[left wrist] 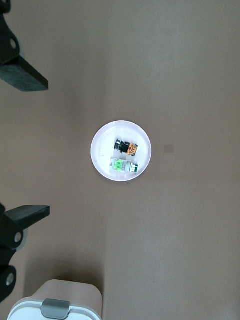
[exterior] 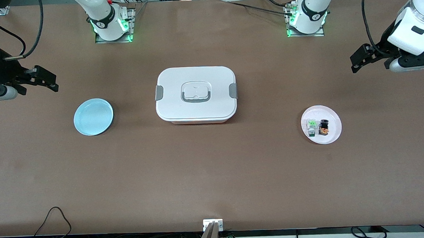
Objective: Transfer orange switch to right arm and place
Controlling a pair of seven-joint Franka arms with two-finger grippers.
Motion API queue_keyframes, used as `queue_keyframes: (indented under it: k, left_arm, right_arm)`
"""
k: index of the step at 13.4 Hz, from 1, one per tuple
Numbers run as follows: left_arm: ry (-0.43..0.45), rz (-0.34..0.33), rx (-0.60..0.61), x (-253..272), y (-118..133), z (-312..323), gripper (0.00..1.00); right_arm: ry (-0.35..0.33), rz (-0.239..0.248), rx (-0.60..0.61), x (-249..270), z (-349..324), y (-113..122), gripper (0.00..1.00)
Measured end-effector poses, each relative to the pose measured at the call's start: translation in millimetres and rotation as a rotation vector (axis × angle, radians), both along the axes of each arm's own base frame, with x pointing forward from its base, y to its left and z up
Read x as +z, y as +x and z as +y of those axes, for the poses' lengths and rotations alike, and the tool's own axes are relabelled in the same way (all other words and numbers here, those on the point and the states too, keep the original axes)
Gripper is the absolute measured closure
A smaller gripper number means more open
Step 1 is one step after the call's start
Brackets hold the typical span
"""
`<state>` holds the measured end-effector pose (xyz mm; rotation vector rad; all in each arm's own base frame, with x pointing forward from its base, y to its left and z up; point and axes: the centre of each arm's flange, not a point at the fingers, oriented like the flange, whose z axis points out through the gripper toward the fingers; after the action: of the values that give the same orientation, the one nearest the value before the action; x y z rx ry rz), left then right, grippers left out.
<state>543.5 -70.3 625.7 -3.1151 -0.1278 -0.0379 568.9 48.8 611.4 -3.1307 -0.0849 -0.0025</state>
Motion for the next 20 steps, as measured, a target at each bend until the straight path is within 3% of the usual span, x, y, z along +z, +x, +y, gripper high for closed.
queue_keyframes:
  k: [6, 10, 13, 20]
  left_arm:
    - [0.0, 0.008, -0.003, -6, 3, 0, 0.0]
    - [-0.004, 0.012, -0.007, -26, 22, -3, 0.0]
    - [-0.002, 0.052, -0.024, -46, 33, 3, 0.0]
    - [-0.038, 0.208, -0.506, -121, 58, 25, 0.0]
  right_arm:
    - [0.0, 0.0, 0.0, 0, 0, 0, 0.0]
    - [0.0, 0.0, 0.0, 0, 0, 0, 0.0]
    - [0.0, 0.0, 0.0, 0, 0, 0, 0.0]
    - [0.0, -0.001, 0.001, 0, 0, 0, 0.0]
